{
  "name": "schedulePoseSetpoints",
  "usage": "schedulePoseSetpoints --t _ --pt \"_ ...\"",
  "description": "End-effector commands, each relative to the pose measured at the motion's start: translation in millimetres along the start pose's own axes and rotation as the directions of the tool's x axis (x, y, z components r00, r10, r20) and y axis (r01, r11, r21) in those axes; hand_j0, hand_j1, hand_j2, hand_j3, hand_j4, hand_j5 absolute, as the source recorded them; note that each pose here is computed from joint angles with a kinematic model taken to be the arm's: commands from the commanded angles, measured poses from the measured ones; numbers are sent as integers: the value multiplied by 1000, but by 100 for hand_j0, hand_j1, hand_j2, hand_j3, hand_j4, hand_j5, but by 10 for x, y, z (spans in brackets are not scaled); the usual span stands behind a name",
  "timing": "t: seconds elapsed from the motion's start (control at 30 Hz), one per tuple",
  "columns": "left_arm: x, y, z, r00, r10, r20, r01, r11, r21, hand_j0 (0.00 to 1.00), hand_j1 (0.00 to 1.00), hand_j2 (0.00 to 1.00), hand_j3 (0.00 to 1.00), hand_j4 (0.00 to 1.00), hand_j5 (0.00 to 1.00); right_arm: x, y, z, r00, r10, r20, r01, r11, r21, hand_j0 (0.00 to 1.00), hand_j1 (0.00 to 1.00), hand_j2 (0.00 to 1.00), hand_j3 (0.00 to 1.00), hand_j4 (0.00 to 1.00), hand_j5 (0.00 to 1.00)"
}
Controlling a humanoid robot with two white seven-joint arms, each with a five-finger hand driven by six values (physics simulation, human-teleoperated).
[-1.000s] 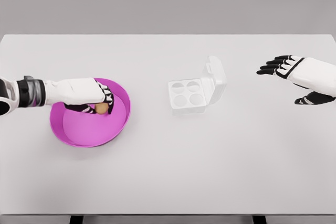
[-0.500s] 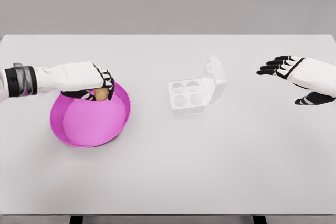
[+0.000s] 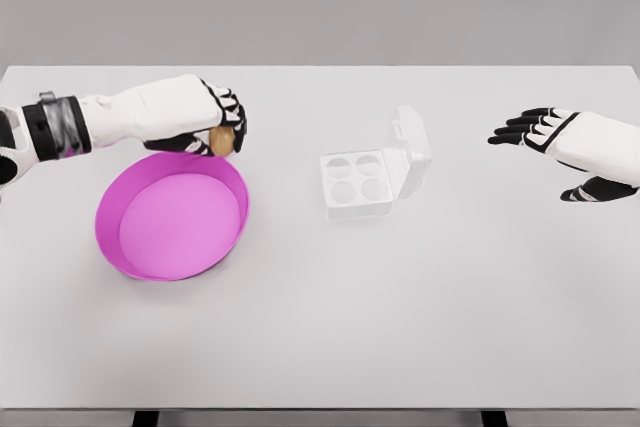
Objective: Pack egg into the box and close the box lid
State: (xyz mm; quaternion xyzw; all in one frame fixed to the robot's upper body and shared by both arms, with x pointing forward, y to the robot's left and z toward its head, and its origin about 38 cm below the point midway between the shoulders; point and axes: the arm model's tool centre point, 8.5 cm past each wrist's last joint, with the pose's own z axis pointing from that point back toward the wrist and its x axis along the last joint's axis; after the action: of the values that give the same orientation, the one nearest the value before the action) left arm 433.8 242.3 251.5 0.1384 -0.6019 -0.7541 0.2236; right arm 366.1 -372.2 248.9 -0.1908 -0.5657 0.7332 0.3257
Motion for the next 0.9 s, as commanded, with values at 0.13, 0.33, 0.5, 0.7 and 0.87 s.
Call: schedulePoseSetpoints --t 0.13,0.33,0.5,0.7,0.87 --pt "99 16 -223 999 19 37 -20 999 44 36 36 36 36 36 36 -3 -4 3 1000 -5 0 5 1000 -3 100 100 100 100 100 100" --pt "189 -30 -401 998 14 54 -16 999 48 36 36 36 36 36 36 -6 11 5 1000 -8 -2 8 1000 0 100 100 100 100 100 100" --pt "256 -82 -570 998 17 67 -20 999 47 36 36 36 36 36 36 5 46 2 1000 -14 0 14 1000 5 100 100 100 100 100 100" --pt "247 -234 -805 998 33 47 -34 999 18 36 36 36 36 36 36 16 47 -7 1000 -14 4 14 1000 4 100 100 100 100 100 100" --pt "412 -209 -1028 996 32 86 -36 999 39 36 36 36 36 36 36 20 44 -8 1000 -13 5 12 1000 4 100 100 100 100 100 100"
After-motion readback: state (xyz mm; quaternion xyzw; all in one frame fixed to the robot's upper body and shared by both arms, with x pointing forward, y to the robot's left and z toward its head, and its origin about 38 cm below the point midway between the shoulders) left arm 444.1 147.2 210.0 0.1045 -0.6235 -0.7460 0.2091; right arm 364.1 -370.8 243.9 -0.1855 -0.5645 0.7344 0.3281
